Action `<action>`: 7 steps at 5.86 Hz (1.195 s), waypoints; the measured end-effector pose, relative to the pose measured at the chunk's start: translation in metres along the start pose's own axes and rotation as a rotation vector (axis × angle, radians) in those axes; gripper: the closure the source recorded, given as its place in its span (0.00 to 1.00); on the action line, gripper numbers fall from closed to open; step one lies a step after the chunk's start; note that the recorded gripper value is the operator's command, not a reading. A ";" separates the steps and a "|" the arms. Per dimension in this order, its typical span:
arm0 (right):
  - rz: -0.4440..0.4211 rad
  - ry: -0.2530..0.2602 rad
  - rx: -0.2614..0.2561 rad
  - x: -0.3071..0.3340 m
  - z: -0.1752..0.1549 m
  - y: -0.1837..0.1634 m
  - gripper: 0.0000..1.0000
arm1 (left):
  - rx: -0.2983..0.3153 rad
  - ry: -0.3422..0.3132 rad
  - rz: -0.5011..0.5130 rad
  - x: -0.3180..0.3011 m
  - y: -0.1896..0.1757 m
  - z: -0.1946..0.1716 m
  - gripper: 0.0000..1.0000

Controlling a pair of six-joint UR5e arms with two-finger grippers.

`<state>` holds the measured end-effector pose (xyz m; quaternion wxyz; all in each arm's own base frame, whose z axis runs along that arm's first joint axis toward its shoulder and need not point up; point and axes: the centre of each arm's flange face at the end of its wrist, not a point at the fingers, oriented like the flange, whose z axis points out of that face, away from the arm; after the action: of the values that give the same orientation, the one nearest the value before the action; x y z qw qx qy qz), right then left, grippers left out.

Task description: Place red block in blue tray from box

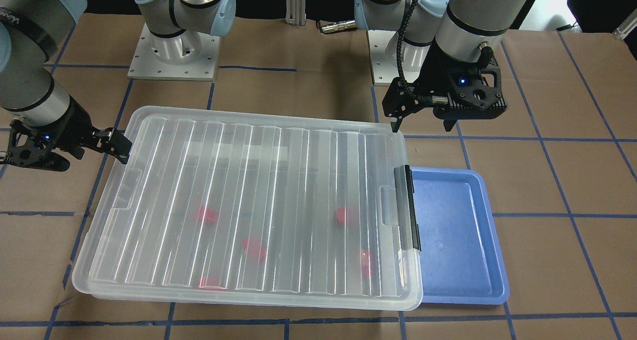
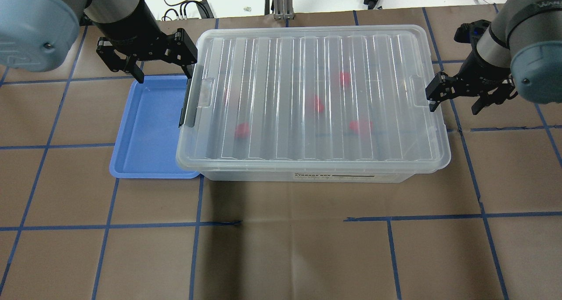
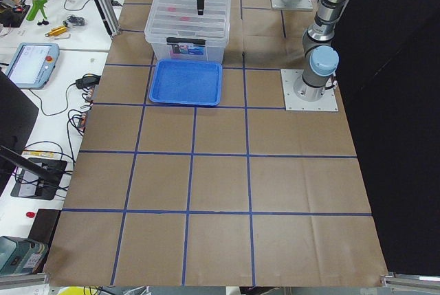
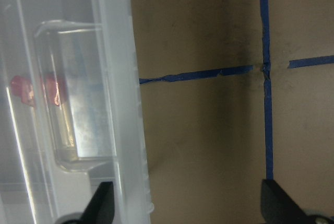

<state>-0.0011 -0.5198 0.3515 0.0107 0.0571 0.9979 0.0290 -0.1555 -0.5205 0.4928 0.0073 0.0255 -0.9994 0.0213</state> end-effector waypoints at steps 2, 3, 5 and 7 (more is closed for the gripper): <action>-0.041 0.001 -0.004 0.003 0.005 0.000 0.00 | 0.000 0.000 0.000 0.000 0.000 0.000 0.02; -0.088 0.000 -0.006 0.010 0.007 -0.002 0.00 | 0.000 0.000 0.000 0.000 0.000 0.000 0.02; -0.139 0.019 0.011 0.047 0.004 -0.007 0.00 | -0.008 0.001 0.060 0.001 -0.002 0.004 0.02; -0.163 0.090 0.024 0.096 -0.001 -0.008 0.00 | -0.017 0.007 0.349 0.000 -0.006 0.010 0.02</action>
<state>-0.0978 -0.5168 0.3507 -0.0326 -0.0254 0.9990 0.0185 -0.1548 -0.5264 0.4834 0.0072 -0.1486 -0.9888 0.0138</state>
